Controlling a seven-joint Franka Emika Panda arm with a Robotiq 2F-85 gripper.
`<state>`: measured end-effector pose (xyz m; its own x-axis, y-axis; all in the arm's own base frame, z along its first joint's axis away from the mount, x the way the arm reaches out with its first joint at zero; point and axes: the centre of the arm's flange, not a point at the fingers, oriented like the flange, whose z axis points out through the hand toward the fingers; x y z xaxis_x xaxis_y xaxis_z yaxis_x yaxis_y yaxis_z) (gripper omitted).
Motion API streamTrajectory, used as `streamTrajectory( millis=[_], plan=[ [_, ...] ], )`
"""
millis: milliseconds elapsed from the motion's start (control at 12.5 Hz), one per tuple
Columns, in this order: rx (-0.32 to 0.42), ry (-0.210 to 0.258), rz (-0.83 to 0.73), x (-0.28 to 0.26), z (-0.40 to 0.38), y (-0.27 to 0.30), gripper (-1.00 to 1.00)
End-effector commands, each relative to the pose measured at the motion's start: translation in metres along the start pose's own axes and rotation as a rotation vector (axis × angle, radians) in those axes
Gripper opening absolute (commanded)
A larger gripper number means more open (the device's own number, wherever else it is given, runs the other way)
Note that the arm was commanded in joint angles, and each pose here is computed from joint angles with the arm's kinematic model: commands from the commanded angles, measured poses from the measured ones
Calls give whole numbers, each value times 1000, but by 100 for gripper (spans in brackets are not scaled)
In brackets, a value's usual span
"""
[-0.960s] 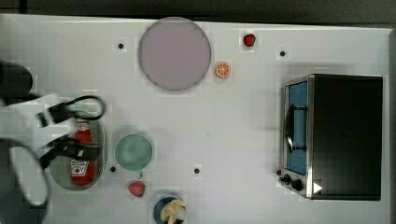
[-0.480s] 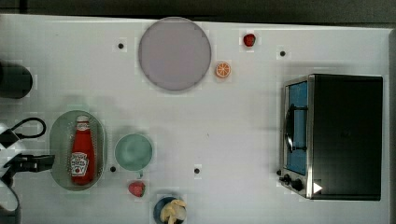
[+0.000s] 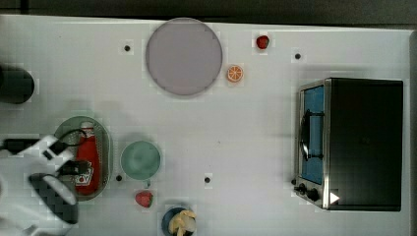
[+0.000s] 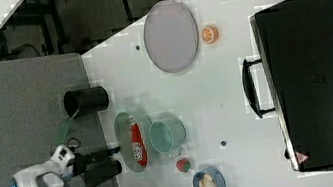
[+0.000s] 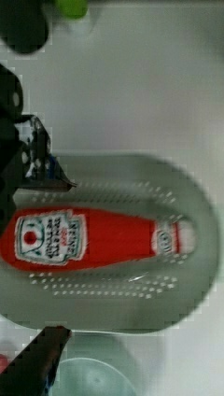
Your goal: Pick ketchup from strainer and place it on the table
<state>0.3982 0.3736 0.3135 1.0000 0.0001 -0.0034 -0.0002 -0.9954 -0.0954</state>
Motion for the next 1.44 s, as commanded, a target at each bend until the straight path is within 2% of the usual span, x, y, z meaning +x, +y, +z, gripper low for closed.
streamTrajectory(
  millis=[80,240,400,640,960,1040,1280,1440],
  plan=[
    [42,-18,67,-9,34,-3,100],
    [62,-54,98,-11,58,-4,100],
    [49,-79,111,-12,81,0,100],
    [65,-67,94,-7,105,2,100],
    [47,-70,100,0,134,0,100],
    [46,-74,104,1,140,-3,91],
    [44,-79,105,2,148,-6,21],
    [48,-60,103,4,138,-8,21]
  ],
)
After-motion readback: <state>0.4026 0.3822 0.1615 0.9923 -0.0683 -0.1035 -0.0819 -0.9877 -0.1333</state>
